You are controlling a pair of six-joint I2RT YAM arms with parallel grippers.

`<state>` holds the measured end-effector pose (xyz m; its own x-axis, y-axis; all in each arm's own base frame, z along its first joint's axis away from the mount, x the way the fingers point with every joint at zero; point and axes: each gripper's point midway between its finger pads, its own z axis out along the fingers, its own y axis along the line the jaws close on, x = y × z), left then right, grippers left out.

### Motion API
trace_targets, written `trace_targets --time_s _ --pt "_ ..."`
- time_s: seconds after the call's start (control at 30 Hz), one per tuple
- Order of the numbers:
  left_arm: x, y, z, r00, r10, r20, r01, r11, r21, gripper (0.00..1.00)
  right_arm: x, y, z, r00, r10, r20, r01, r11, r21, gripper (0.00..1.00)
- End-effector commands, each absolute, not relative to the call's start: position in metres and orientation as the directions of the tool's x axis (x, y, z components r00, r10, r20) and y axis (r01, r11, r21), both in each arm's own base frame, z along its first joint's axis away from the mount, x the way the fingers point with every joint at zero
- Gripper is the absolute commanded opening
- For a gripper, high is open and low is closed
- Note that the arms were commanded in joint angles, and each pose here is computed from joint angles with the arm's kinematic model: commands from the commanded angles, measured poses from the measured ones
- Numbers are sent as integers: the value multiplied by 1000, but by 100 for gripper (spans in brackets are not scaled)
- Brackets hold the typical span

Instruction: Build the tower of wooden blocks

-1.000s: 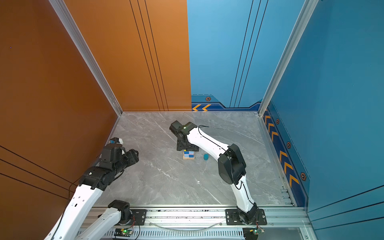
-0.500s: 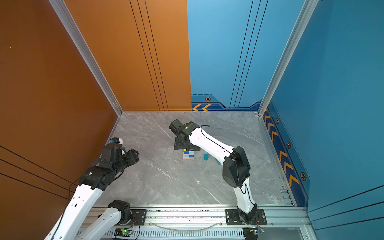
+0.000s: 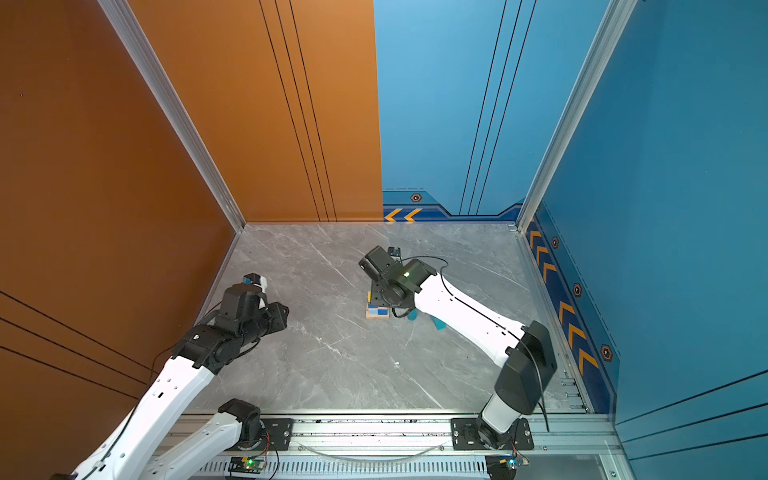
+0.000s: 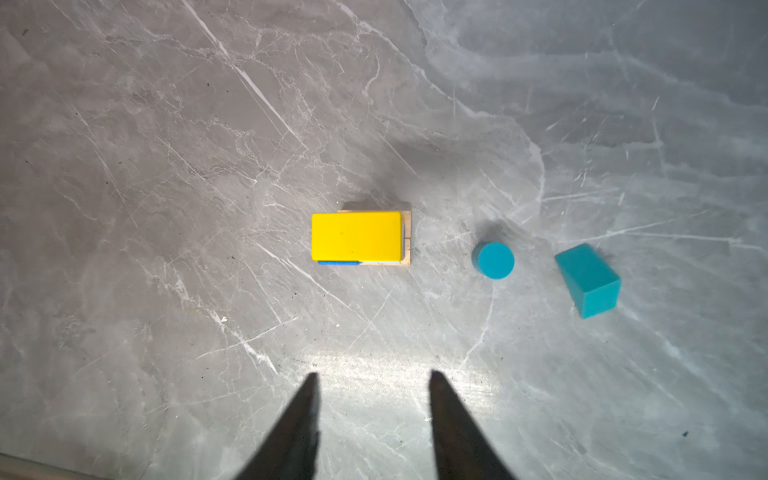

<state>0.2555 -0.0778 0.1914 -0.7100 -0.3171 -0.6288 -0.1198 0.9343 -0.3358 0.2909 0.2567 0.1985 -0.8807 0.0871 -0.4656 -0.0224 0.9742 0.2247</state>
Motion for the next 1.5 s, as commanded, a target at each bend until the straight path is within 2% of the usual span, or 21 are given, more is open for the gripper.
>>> trace_targets --time_s 0.0,0.03,0.07,0.3,0.43,0.63,0.8,1.1,1.47 --pt "258 -107 190 -731 -289 -619 -28 918 -395 15 296 252 204 -843 148 -518 -35 944 328 5" --pt "258 -118 189 -739 -277 -615 4 910 -416 8 296 247 201 -838 166 -520 -31 937 348 0" --pt "259 -130 189 -744 -270 -611 37 896 -442 0 295 242 198 -835 179 -520 -28 931 364 0" --pt "262 -204 179 -790 -270 -550 195 740 -643 0 299 208 194 -799 260 -541 -11 895 446 0" --pt "267 -230 171 -803 -318 -504 198 655 -729 0 303 193 192 -782 295 -549 -5 878 479 0" --pt "278 -262 150 -835 -351 -424 152 595 -789 0 308 181 182 -784 319 -532 3 859 511 0" --pt "286 -277 131 -852 -372 -367 98 575 -812 0 311 173 175 -784 338 -521 14 849 529 0" --pt "299 -282 118 -833 -412 -369 47 611 -790 0 312 159 166 -778 376 -504 39 829 558 0" --pt "312 -295 106 -830 -446 -334 11 586 -810 0 311 152 159 -775 397 -492 55 818 573 0"
